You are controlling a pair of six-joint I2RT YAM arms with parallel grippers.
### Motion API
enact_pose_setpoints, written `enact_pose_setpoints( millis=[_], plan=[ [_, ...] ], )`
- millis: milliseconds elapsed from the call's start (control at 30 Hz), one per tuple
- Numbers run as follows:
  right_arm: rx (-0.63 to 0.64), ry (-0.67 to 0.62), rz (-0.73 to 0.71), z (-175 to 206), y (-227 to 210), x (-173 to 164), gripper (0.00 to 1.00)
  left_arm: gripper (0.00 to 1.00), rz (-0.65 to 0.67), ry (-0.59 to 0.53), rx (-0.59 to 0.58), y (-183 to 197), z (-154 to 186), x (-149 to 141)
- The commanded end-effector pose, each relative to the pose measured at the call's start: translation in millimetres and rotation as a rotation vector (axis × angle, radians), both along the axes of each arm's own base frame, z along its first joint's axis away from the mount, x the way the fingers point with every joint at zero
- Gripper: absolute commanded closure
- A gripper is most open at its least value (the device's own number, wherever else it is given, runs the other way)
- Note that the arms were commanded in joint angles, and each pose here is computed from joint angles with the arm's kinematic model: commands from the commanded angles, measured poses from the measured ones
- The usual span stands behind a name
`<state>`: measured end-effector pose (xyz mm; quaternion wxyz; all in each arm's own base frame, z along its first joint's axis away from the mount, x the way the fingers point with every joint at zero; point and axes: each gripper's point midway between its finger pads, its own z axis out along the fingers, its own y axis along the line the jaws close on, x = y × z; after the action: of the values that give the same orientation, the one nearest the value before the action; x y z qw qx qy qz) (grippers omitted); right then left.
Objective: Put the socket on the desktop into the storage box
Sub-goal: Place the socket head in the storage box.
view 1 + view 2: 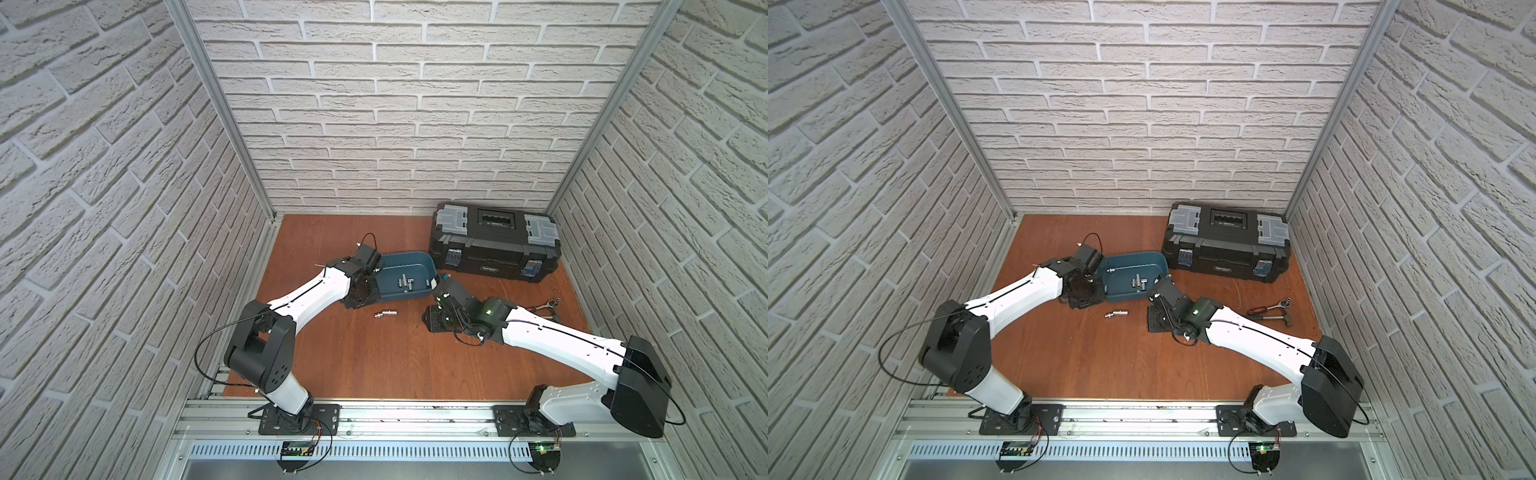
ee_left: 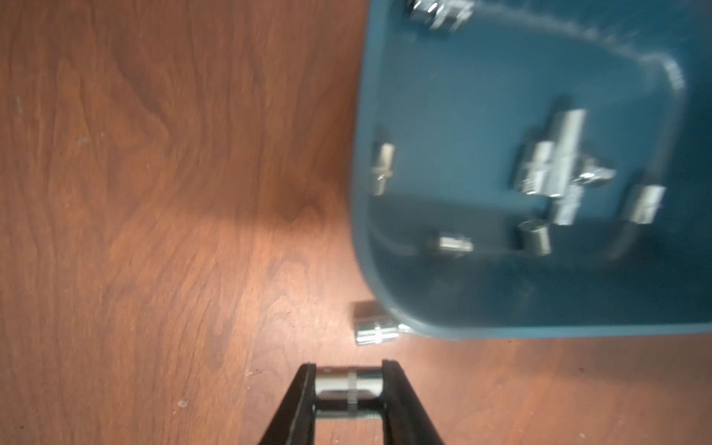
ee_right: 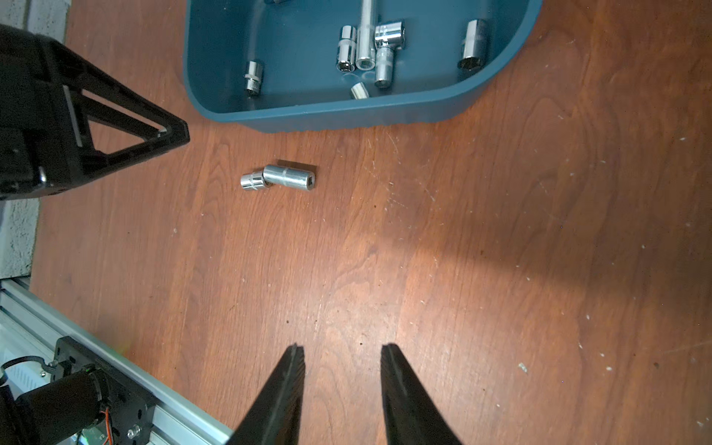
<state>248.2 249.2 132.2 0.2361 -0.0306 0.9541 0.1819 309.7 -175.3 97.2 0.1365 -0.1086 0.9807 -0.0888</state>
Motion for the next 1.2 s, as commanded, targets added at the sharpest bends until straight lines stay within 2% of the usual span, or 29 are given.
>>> enact_pose_setpoints(
  millis=[0,333,667,1167],
  plan=[
    [0.040,-0.036,0.033,14,14,5,0.61,0.72,-0.034,-0.040,-0.021,-7,21,6],
    [0.063,-0.045,0.059,26,24,8,0.61,0.72,-0.063,-0.074,-0.037,-24,34,34],
    [0.067,-0.040,0.053,27,25,7,0.61,0.73,-0.064,-0.091,-0.048,-34,33,69],
    [0.045,-0.024,0.029,18,19,1,0.61,0.73,-0.085,-0.040,-0.049,-47,-3,103]
  ],
)
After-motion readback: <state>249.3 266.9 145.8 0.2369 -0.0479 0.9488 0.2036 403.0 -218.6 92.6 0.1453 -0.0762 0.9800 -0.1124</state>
